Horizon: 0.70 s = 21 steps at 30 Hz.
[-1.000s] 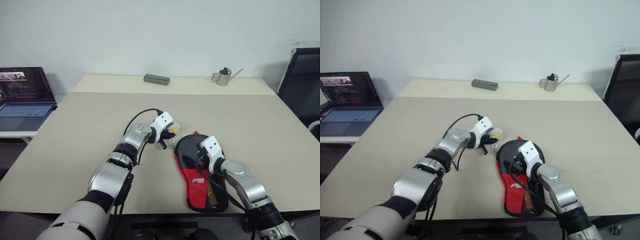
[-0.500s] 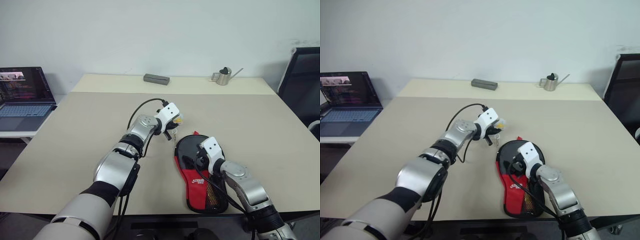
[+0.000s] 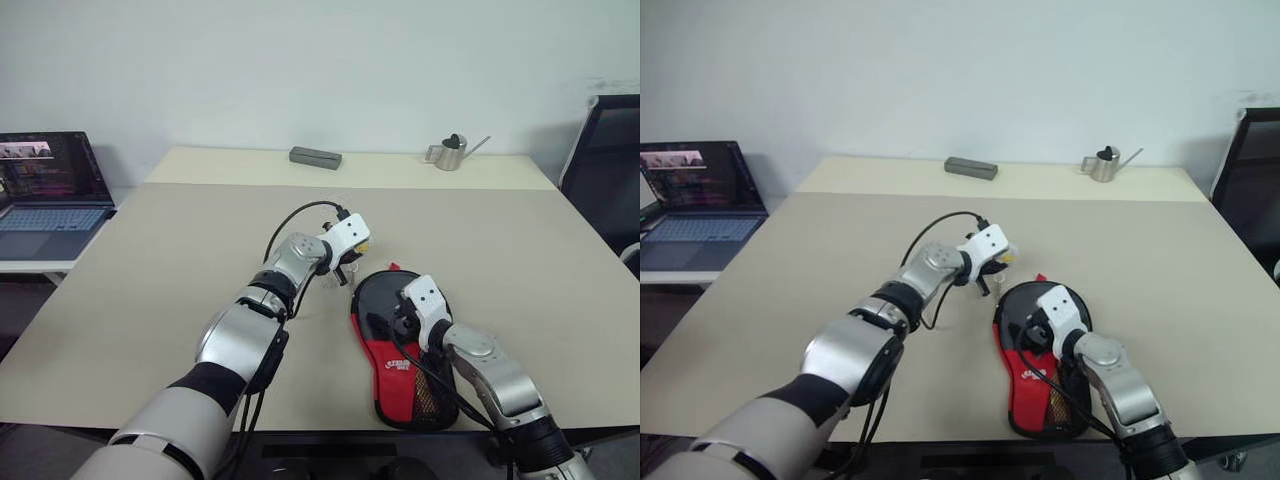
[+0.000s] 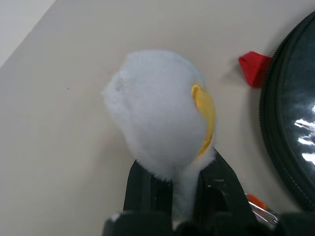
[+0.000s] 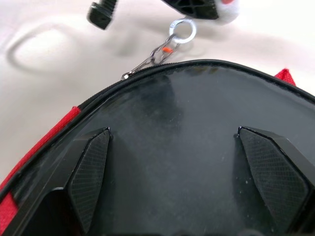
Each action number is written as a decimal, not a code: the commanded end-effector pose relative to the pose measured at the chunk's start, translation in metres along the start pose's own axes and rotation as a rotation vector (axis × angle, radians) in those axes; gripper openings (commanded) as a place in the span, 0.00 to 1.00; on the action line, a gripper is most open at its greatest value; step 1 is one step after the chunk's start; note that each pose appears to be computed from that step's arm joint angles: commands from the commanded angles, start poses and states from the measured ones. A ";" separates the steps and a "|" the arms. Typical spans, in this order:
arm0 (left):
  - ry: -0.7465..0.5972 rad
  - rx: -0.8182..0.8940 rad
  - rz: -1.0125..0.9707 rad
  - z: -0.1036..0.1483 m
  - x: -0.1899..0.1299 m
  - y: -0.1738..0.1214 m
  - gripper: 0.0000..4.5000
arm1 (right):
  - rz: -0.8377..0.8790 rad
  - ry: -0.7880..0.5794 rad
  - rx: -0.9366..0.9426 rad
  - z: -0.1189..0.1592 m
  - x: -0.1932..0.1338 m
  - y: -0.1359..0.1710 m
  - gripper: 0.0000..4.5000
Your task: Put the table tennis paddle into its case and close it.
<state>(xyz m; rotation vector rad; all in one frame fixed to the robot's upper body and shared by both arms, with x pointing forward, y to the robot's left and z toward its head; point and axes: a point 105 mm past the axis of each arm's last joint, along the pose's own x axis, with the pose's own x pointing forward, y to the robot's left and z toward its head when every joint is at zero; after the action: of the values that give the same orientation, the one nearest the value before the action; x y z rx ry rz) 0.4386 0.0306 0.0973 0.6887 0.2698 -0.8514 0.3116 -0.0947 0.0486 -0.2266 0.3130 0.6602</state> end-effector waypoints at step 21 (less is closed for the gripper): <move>-0.020 0.255 0.150 0.041 0.010 0.006 0.02 | -0.011 0.259 0.105 -0.065 -0.038 0.025 1.00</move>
<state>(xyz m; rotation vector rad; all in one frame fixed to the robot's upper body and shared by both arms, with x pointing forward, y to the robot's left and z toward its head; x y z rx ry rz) 0.4434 0.0106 0.1030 0.9044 0.1707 -0.7691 0.2766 -0.1024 0.0480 -0.2181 0.3540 0.6265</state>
